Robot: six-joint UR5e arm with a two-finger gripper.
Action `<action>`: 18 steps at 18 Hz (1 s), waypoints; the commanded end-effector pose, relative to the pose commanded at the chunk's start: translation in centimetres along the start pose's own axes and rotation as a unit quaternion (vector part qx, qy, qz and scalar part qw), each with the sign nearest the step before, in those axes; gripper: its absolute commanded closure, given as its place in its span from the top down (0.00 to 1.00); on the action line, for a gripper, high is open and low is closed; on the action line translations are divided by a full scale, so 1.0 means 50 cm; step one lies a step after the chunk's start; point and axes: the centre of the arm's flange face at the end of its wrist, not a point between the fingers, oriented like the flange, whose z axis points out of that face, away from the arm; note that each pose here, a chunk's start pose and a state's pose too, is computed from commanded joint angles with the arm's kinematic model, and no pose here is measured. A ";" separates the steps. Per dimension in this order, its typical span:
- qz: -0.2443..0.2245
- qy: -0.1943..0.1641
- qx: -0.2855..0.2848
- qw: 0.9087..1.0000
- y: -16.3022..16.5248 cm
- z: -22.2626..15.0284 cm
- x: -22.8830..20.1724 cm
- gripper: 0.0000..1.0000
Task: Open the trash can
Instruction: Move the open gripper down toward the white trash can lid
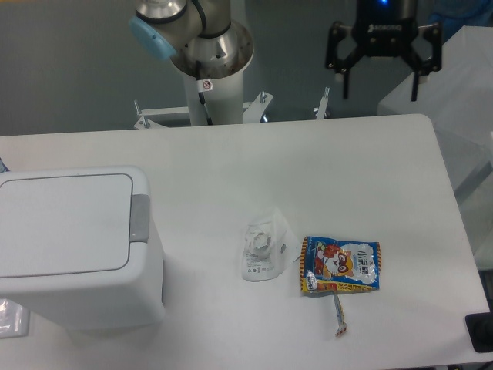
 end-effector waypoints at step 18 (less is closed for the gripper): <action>-0.205 0.069 0.004 0.976 -0.162 0.184 0.242 1.00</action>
